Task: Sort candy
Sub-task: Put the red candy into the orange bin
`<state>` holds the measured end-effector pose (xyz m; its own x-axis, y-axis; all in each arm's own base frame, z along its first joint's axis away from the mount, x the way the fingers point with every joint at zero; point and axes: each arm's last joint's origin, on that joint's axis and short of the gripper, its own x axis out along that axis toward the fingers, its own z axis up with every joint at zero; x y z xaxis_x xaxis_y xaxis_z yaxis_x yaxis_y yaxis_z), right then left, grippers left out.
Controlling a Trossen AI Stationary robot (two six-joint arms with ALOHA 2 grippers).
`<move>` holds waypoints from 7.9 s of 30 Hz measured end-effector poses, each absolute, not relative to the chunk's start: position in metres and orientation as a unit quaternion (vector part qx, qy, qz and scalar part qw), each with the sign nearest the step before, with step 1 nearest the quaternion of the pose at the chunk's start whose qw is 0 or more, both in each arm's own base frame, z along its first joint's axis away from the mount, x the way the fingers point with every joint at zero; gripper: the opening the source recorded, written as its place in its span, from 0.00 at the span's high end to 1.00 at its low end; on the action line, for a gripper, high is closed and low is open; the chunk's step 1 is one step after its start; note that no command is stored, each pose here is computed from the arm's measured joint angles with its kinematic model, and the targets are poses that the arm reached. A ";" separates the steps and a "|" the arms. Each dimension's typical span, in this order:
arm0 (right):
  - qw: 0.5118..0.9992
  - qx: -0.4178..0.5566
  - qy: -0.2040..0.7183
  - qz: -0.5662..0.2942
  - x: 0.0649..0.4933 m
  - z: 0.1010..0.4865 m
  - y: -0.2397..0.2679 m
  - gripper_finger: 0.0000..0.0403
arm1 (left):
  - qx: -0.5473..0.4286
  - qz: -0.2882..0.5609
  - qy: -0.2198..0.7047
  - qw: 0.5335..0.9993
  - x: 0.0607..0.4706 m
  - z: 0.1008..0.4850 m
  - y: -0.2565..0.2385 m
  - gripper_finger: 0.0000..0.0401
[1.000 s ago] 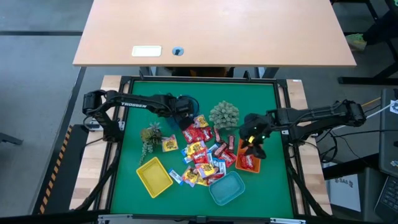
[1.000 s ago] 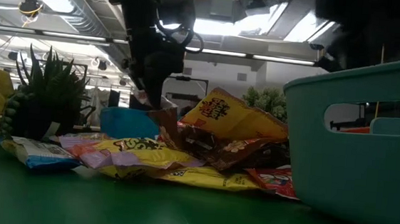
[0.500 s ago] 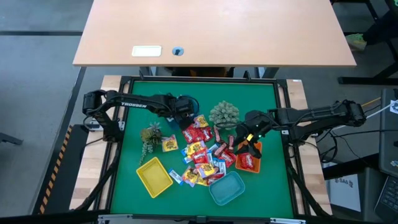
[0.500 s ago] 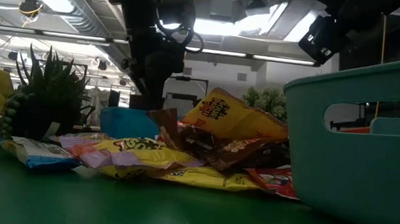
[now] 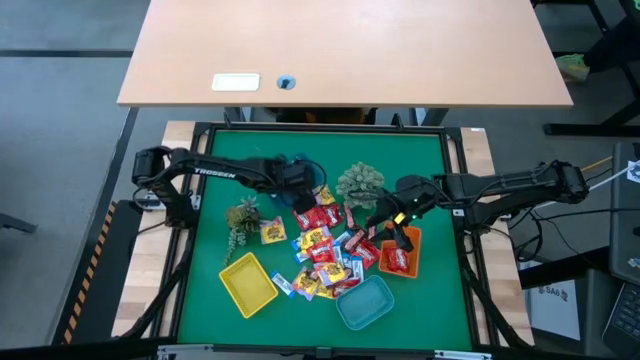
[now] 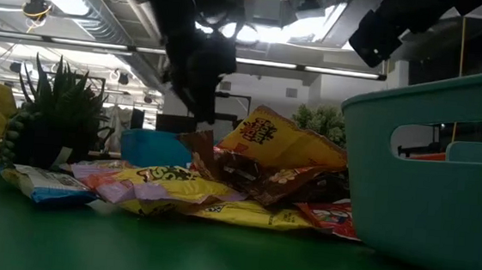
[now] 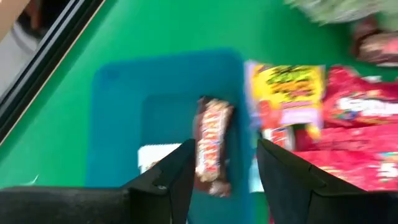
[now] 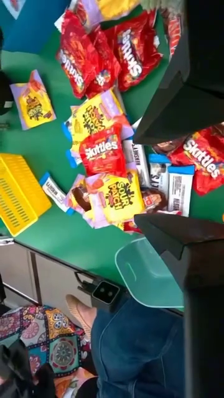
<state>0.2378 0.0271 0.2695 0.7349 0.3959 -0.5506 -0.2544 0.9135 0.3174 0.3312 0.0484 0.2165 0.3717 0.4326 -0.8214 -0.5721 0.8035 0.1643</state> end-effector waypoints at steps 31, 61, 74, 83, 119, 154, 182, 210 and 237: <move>0.924 0.109 0.321 0.176 0.238 0.269 0.027 0.52 | -0.013 0.002 0.426 0.905 0.333 0.218 -0.106 0.61; 0.924 0.109 0.321 0.175 0.238 0.269 0.027 0.52 | 0.218 -0.047 0.398 0.890 0.329 0.140 -0.115 0.61; 0.924 0.109 0.321 0.176 0.238 0.269 0.027 0.52 | 0.227 -0.022 0.400 0.888 0.335 0.127 -0.111 0.65; 0.924 0.109 0.321 0.175 0.238 0.269 0.027 0.52 | 0.218 -0.008 0.402 0.889 0.338 0.127 -0.102 0.77; 0.924 0.110 0.321 0.176 0.238 0.269 0.027 0.52 | 0.177 0.024 0.401 0.898 0.346 0.115 -0.093 0.62; 0.924 0.109 0.321 0.176 0.238 0.269 0.027 0.52 | 0.144 0.072 0.340 0.926 0.347 0.147 -0.089 1.00; 0.924 -0.139 0.279 0.222 0.271 0.242 0.028 0.52 | -0.012 0.027 0.202 0.979 0.366 0.178 -0.076 1.00; 0.915 -0.167 0.294 0.220 0.273 0.235 0.027 0.96 | -0.022 0.021 0.171 0.985 0.369 0.184 -0.077 1.00; 0.848 -0.041 0.466 0.247 0.232 0.270 0.027 0.99 | -0.022 0.030 0.172 0.984 0.368 0.184 -0.077 0.70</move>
